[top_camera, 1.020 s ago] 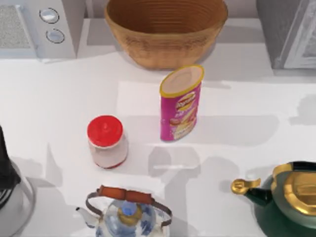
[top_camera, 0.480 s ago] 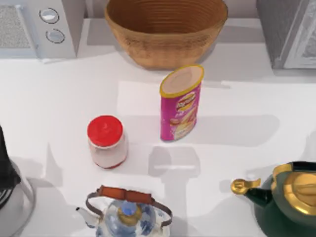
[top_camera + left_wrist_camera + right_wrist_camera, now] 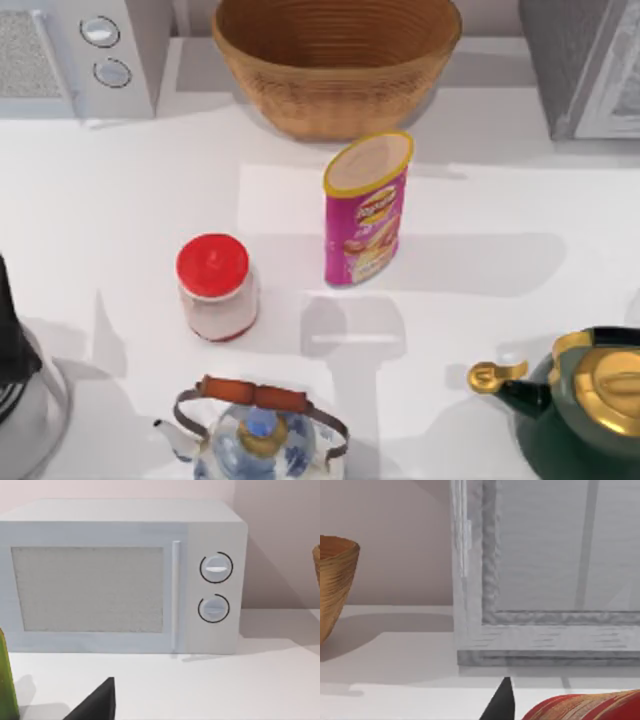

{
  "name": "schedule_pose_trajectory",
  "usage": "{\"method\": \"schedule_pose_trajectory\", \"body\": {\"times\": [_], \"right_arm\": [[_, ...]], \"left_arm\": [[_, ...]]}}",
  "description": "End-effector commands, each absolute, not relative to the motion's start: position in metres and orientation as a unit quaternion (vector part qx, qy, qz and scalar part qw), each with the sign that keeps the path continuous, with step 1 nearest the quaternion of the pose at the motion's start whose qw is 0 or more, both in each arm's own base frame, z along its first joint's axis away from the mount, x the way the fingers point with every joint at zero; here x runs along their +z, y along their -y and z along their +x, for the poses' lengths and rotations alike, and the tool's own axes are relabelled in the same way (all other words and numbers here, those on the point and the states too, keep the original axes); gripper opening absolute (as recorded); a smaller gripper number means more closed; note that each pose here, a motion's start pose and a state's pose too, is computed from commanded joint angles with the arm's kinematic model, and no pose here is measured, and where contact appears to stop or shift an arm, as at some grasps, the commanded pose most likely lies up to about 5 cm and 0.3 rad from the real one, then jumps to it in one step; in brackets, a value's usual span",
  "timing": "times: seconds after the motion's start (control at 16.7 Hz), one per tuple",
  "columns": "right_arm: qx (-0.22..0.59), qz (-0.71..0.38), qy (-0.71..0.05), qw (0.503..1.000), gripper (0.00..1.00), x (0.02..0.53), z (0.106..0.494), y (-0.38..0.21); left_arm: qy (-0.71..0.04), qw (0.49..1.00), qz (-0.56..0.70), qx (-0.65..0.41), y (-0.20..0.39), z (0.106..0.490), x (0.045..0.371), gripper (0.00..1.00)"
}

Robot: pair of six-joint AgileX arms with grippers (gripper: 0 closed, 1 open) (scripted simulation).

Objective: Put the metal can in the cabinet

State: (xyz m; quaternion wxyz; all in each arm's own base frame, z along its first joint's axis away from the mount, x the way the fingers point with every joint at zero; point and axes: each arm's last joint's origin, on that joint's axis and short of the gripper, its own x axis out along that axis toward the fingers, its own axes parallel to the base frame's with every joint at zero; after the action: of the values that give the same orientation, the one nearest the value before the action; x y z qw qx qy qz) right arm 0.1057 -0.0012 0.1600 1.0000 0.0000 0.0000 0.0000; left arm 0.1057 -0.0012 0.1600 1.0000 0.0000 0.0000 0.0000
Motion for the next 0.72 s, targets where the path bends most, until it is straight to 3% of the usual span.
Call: {"method": "schedule_pose_trajectory", "body": {"times": [0.3, 0.72], "right_arm": [[-0.001, 0.005, -0.016, 1.0, 0.0, 0.163, 0.107, 0.001], [-0.001, 0.027, -0.147, 0.989, 0.0, 0.21, 0.126, 0.0]], "left_arm": [[0.0, 1.0, 0.0, 0.0, 0.001, 0.106, 0.16, 1.0], [0.0, 1.0, 0.0, 0.0, 0.001, 0.106, 0.16, 1.0]]}}
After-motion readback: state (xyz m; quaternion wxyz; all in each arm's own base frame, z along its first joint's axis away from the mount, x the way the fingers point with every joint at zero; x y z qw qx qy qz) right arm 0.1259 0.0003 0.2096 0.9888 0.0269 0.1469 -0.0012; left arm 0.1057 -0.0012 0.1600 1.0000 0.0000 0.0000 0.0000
